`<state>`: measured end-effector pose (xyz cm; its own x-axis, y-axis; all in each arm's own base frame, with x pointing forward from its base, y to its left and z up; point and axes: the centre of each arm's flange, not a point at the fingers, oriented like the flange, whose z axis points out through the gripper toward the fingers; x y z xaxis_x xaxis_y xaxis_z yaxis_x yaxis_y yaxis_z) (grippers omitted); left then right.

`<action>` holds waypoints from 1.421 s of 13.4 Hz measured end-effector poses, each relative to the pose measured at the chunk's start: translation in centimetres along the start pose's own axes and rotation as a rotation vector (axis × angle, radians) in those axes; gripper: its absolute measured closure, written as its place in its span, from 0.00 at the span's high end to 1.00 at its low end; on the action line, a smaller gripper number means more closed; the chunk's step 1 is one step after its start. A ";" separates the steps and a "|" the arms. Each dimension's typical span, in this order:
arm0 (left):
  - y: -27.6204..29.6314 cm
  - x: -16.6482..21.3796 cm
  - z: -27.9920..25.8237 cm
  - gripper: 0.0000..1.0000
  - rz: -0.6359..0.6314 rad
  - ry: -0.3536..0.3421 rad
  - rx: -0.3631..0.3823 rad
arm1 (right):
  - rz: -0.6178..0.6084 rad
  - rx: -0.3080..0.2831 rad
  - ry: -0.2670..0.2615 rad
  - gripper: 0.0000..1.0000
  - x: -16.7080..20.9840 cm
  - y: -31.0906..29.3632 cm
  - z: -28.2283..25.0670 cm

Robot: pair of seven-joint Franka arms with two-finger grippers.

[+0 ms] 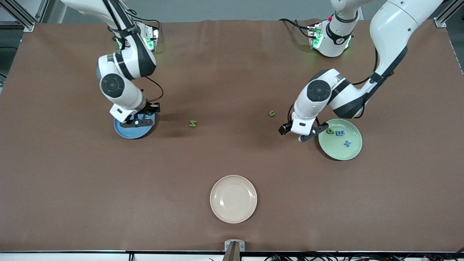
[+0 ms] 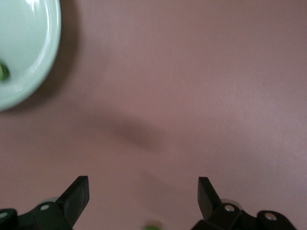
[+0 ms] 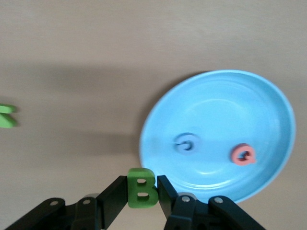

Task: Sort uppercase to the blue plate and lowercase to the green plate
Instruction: 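Grasp the n with the left gripper while the right gripper places the B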

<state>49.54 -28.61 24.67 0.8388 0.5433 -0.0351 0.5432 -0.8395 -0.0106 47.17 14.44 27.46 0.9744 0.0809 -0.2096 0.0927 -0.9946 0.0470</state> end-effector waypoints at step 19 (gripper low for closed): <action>0.4 -10.1 7.4 0.78 0.026 -0.035 0.067 | 0.292 0.125 0.087 1.00 -0.2 -7.6 1.5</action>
<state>41.01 -34.47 17.59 0.8502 0.5216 -0.0711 0.5168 -0.8527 -0.0765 45.95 21.86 25.73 0.9705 -0.2089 -0.1201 -0.2136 -0.9765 -0.0284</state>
